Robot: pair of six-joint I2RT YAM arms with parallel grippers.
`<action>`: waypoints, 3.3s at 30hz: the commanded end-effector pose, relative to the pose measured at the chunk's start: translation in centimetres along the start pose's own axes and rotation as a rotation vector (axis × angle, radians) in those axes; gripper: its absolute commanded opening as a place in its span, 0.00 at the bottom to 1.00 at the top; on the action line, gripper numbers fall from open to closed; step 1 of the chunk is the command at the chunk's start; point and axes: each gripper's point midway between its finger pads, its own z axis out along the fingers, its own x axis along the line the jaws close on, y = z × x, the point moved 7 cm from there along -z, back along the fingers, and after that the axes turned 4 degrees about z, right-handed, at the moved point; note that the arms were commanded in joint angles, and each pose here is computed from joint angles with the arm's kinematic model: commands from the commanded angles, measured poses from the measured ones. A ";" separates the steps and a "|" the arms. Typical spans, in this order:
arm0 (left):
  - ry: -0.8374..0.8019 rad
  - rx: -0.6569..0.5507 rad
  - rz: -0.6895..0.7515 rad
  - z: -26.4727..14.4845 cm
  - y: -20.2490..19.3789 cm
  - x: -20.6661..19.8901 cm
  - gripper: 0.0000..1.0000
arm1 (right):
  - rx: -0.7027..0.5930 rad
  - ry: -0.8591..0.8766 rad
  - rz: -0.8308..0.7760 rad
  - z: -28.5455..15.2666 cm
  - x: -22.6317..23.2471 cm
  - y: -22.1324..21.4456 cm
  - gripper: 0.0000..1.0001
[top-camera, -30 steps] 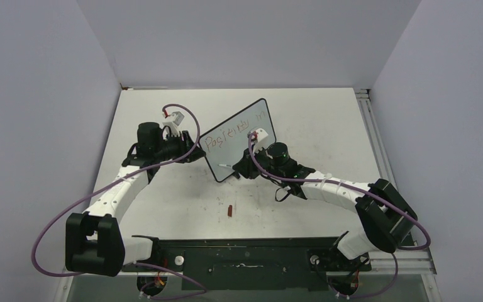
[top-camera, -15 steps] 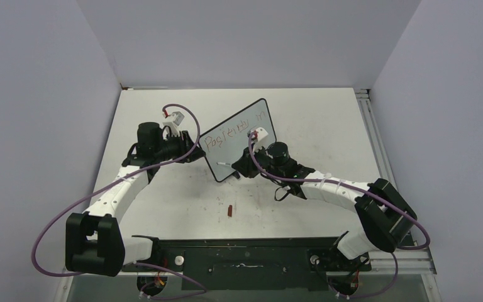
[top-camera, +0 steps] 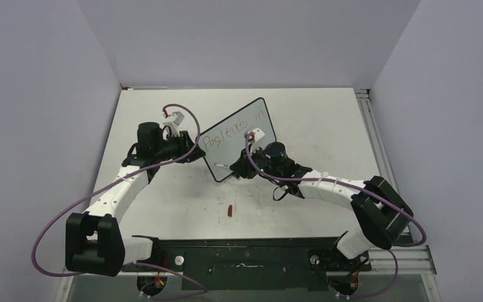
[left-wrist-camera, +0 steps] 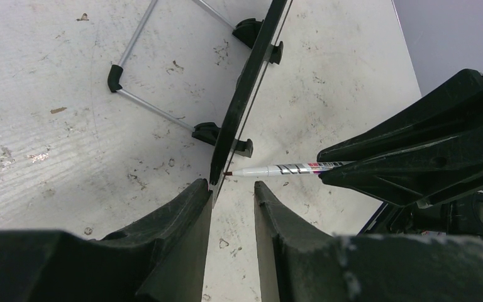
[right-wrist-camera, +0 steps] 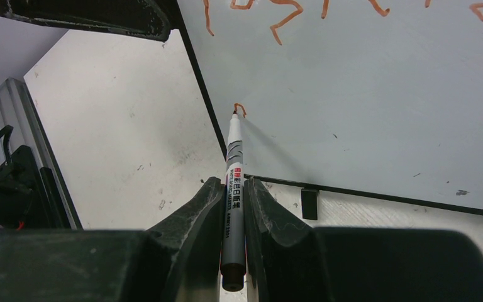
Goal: Write a sentence on the whiteboard
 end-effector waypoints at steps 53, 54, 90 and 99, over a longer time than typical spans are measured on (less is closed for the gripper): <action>-0.045 -0.053 0.043 0.1 2.0 -0.9 0.29 | -0.189 -0.025 -0.059 0.2 1.6 4.7 0.05; -0.045 -0.052 0.042 0.1 2.0 -0.9 0.29 | -0.191 -0.023 -0.060 0.2 1.7 4.8 0.05; -0.023 -0.078 0.062 -0.4 2.5 -1.0 0.30 | -0.102 -0.152 -0.048 -0.8 -0.6 0.5 0.05; 0.049 -0.135 0.062 -1.2 3.0 -0.2 0.47 | -0.152 -0.163 -0.046 -1.6 -0.2 1.8 0.05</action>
